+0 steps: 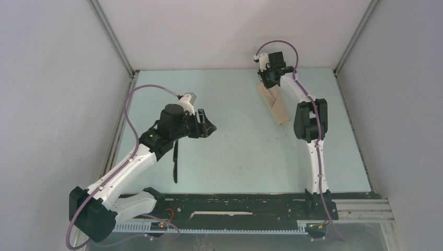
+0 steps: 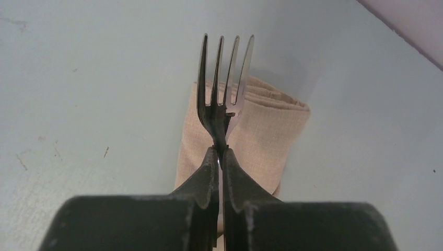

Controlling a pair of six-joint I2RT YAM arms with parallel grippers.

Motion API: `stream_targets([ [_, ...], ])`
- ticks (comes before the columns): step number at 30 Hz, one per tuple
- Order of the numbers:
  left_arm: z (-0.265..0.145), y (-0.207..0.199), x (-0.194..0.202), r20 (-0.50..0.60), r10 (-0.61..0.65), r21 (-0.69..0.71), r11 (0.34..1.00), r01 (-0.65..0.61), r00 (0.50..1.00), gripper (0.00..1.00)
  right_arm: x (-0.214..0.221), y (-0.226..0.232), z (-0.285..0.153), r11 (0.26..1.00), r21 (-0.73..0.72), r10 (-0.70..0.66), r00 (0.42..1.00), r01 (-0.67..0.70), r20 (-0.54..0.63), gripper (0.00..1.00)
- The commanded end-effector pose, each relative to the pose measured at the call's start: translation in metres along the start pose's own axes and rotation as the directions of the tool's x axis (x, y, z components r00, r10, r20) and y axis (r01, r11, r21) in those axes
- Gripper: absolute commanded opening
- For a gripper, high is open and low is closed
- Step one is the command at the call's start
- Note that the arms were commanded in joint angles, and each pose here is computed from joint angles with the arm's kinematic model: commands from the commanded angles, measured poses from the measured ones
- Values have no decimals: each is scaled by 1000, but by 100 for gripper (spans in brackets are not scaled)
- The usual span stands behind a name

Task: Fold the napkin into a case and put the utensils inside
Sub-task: Insert the fork into the folded napkin.

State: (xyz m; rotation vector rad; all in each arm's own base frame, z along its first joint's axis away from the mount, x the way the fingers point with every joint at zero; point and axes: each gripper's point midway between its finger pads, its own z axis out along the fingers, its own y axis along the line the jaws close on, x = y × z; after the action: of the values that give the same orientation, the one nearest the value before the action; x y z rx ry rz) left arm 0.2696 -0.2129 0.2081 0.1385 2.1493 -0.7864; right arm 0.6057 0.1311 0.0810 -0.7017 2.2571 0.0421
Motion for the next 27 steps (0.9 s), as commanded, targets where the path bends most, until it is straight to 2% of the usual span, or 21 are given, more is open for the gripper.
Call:
stream_targets([
  [1,-5,-6,-5,30,-13,35,999,12,999,67,-23,-12,-41,998,33,49,998,-51,38,0],
  [9,-4,-7,-3,22,-24,46,999,23,999,67,-6,-13,-47,993,57,105,993,-102,-55,0],
  [27,-4,-7,2,5,-36,58,998,36,999,67,22,-15,-51,990,78,130,981,-120,-143,0],
])
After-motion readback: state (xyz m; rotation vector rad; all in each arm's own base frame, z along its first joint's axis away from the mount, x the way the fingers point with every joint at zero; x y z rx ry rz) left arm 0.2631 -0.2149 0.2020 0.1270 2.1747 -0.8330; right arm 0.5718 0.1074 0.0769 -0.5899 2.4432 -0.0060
